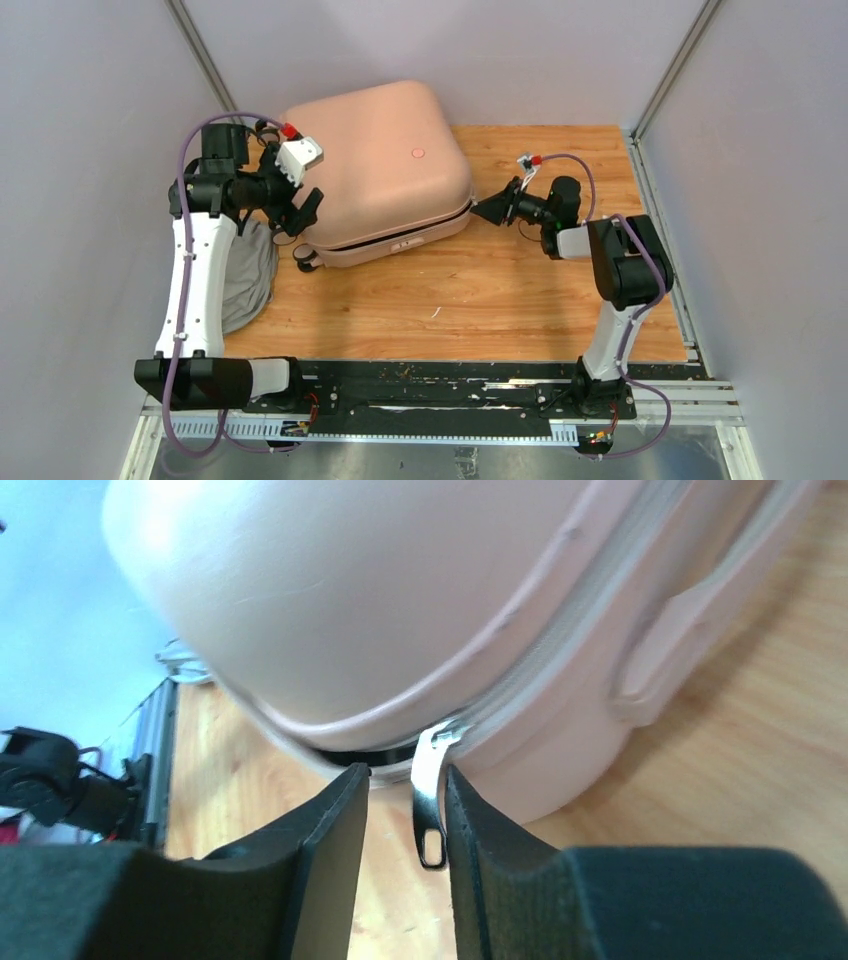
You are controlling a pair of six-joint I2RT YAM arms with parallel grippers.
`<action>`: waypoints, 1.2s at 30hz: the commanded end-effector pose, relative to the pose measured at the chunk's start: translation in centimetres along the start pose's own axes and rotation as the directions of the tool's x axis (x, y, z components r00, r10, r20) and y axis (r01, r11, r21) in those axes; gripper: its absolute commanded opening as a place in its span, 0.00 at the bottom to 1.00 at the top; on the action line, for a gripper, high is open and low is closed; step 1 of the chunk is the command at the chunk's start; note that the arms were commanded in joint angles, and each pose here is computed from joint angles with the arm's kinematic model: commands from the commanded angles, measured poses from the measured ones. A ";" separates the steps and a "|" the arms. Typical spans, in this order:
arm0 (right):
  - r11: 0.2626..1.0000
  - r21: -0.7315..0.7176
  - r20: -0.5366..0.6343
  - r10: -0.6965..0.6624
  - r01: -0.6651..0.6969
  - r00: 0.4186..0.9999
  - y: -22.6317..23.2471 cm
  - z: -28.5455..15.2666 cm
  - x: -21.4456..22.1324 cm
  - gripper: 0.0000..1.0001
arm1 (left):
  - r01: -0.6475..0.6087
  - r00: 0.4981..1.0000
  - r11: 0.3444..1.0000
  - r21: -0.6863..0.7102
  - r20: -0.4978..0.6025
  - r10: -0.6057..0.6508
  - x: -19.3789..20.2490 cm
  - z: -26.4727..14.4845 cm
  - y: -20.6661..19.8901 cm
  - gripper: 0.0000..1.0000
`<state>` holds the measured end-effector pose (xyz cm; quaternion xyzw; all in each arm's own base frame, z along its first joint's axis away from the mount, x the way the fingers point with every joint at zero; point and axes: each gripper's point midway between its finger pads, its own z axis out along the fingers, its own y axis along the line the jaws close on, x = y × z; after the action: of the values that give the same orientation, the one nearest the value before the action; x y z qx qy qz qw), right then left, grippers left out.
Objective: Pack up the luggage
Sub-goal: Zip the luggage at the center of the board.
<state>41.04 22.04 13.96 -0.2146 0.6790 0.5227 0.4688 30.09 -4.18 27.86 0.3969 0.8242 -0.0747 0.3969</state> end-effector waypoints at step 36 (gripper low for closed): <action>0.845 0.532 -0.297 0.129 0.051 0.946 -5.5 4.3 4.3 0.25 | 0.100 0.974 0.988 -0.118 -0.192 -0.122 -0.2 15.9 10.7 0.88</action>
<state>53.43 23.82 9.27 -0.1120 0.8470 0.2773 0.4395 45.41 6.88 20.26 0.2227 0.9197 0.1117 0.3035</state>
